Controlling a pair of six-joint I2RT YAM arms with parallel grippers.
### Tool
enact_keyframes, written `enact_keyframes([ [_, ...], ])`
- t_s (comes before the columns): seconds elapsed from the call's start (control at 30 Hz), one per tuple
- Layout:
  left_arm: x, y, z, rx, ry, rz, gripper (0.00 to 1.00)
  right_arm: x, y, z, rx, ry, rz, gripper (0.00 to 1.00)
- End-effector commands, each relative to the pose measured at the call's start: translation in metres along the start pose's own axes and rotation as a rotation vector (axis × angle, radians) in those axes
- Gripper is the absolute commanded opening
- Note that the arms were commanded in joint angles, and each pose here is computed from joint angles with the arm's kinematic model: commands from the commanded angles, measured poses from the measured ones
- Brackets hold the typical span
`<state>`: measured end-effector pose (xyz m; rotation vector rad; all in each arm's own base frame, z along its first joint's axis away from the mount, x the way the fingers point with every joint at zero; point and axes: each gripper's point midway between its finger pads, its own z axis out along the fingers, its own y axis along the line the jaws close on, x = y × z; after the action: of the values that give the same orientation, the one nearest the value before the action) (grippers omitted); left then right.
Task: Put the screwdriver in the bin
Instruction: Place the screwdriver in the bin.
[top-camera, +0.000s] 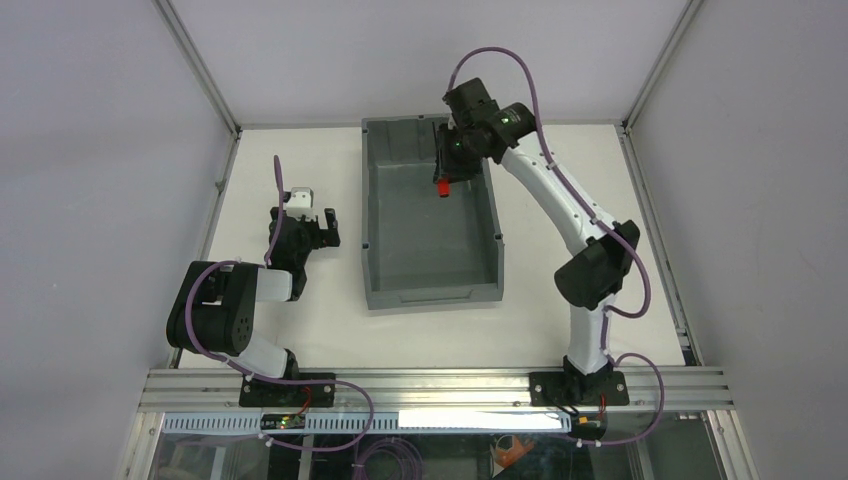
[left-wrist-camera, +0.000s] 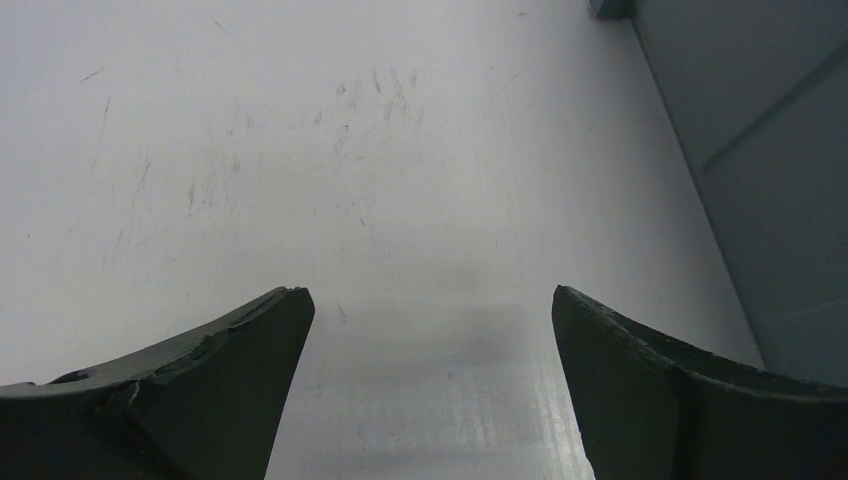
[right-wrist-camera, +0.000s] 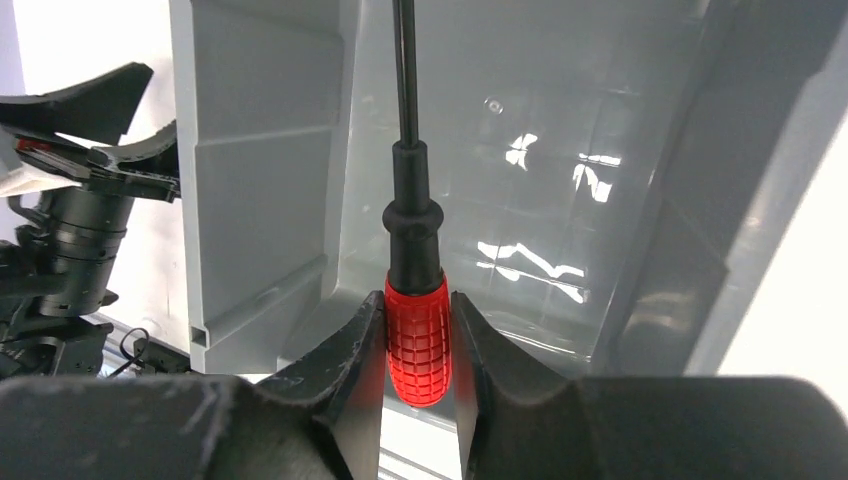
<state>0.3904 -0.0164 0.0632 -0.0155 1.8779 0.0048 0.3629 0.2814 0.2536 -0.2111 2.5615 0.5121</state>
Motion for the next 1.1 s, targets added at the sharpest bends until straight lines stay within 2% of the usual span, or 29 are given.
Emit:
enact_keyframes([
  [0.0, -0.017, 0.001, -0.002, 0.007, -0.055, -0.016, 0.99, -0.005, 0.019, 0.005, -0.009, -0.030, 0.001, 0.00],
  [0.33, -0.017, 0.001, -0.002, 0.007, -0.055, -0.016, 0.99, 0.027, 0.019, 0.061, 0.059, 0.071, 0.008, 0.00],
  [1.07, -0.017, 0.001, -0.002, 0.007, -0.055, -0.015, 0.99, 0.081, -0.029, 0.179, 0.275, 0.206, 0.065, 0.00],
])
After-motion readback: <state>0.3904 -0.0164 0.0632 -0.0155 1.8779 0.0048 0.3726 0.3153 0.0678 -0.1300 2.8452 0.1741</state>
